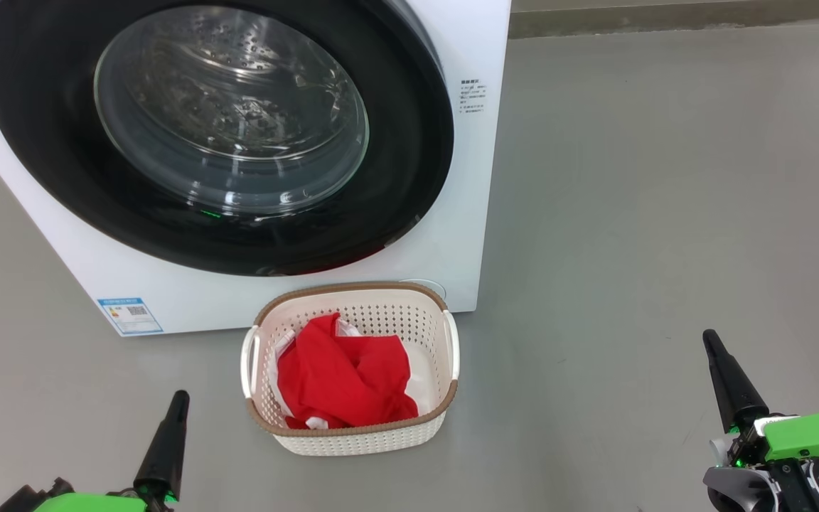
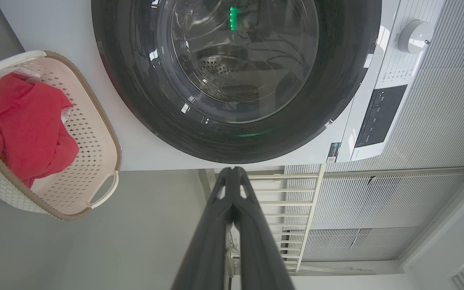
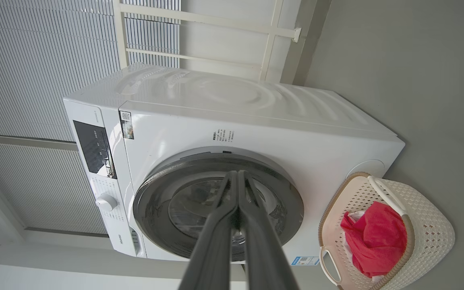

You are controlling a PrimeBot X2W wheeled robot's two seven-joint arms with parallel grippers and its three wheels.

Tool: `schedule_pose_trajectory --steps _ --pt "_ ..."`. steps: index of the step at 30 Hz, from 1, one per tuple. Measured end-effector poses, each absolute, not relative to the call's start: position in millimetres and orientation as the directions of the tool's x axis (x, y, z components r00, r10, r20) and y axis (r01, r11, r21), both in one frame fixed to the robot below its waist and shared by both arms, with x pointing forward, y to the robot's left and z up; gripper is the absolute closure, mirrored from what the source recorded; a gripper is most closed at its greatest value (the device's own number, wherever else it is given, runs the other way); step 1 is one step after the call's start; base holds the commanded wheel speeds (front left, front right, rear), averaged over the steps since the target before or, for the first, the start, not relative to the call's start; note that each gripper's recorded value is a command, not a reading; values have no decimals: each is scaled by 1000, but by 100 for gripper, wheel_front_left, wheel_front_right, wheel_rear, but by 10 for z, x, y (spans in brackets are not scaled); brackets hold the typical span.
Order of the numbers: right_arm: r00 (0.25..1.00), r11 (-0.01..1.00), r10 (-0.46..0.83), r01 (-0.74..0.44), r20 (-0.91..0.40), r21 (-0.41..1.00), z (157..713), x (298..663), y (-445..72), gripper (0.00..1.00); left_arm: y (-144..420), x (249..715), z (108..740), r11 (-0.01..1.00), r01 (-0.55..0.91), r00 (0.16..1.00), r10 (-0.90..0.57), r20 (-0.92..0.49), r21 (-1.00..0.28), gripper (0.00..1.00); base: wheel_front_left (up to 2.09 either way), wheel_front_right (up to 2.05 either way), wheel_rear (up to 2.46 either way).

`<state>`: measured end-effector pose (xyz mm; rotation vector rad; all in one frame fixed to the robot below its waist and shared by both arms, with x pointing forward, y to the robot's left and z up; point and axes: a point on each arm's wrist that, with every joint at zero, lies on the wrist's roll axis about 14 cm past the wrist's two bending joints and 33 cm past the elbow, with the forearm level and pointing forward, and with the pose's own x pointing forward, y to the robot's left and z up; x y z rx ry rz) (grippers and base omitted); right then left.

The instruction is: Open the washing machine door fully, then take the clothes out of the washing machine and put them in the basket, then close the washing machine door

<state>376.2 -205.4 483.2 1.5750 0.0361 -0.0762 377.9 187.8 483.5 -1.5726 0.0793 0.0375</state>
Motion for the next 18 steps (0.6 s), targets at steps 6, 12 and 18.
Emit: schedule_pose_trajectory --steps 6,12,18 --pt "997 -6 -25 71 -71 997 4832 3762 -2054 100 1878 3779 4835 -2 -74 997 -27 -74 -997 100 0 0 0" --pt "997 -6 -26 71 -71 997 4832 3762 -2055 100 1878 3779 4835 -2 -74 997 -26 -74 -997 100 0 0 0" --pt "997 -6 -26 71 -71 997 4832 3762 -2055 100 1878 3779 4834 -2 -74 997 -27 -74 -997 100 0 0 0"
